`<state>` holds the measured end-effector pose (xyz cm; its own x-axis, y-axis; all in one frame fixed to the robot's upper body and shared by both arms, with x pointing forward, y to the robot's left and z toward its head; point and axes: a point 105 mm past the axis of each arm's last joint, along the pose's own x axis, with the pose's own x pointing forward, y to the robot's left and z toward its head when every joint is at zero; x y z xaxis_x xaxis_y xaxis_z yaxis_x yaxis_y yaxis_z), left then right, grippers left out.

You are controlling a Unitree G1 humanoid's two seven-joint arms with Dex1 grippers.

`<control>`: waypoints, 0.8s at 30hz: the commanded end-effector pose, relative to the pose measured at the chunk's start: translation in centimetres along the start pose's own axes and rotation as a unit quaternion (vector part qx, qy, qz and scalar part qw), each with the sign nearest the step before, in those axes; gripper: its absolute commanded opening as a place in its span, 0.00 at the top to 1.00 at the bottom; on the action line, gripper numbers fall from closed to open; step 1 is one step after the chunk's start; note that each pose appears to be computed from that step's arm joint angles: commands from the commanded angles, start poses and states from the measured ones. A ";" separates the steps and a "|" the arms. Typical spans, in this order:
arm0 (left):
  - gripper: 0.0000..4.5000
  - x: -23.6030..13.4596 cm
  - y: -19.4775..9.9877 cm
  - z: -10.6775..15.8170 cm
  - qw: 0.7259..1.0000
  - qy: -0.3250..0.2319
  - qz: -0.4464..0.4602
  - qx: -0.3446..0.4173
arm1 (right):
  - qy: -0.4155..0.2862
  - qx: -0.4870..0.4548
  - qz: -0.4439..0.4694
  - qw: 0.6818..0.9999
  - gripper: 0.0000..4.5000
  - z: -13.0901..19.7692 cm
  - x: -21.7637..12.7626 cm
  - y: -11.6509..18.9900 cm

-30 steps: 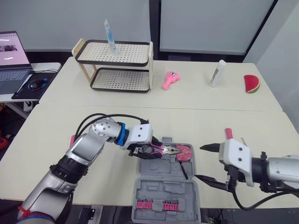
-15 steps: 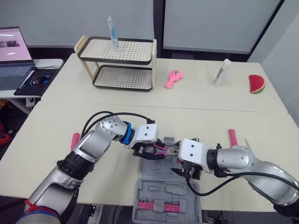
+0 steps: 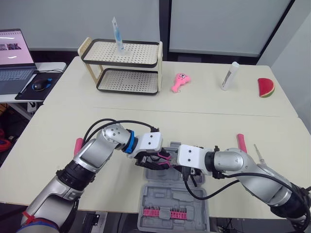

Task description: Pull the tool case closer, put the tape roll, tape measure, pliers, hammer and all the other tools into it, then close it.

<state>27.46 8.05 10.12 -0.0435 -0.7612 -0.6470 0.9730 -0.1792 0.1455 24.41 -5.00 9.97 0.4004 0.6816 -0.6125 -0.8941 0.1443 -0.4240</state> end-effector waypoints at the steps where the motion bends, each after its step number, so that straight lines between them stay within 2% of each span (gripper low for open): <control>1: 0.46 -0.3 0.0 1.1 1.000 -0.014 0.005 0.026 | -0.019 -0.024 -0.006 0.999 0.60 1.0 -0.2 -0.3; 4: 0.46 -0.3 0.0 1.0 1.000 -0.015 0.005 0.023 | -0.023 -0.027 -0.002 0.999 0.72 1.2 -0.1 -0.2; 12: 0.46 -0.7 -0.5 0.8 0.999 -0.031 -0.011 0.011 | -0.028 -0.035 -0.006 0.999 0.73 1.3 -0.8 -0.4; 13: 0.29 -0.9 -0.5 0.7 0.999 -0.030 -0.012 0.016 | -0.029 -0.036 -0.007 0.999 0.73 1.3 -0.9 -0.5; 15: 0.20 -1.5 -0.5 0.4 0.999 -0.032 -0.012 0.019 | -0.029 -0.036 -0.008 0.999 0.73 1.3 -1.2 -0.7; 18: 0.00 -3.5 -0.4 -0.3 0.999 -0.042 0.001 0.009 | -0.030 -0.037 -0.009 0.999 0.73 1.3 -2.1 -1.0; 24: 0.00 -7.9 -2.2 -3.5 1.000 -0.021 0.019 -0.007 | -0.017 -0.044 0.004 0.999 0.73 1.2 -4.4 -1.2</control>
<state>27.02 15.68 11.73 -0.0113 -0.7831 -0.6218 0.9836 -0.1205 0.1338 24.15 -7.39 12.42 0.3891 0.6830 -0.6181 -0.8898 0.1051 -0.4441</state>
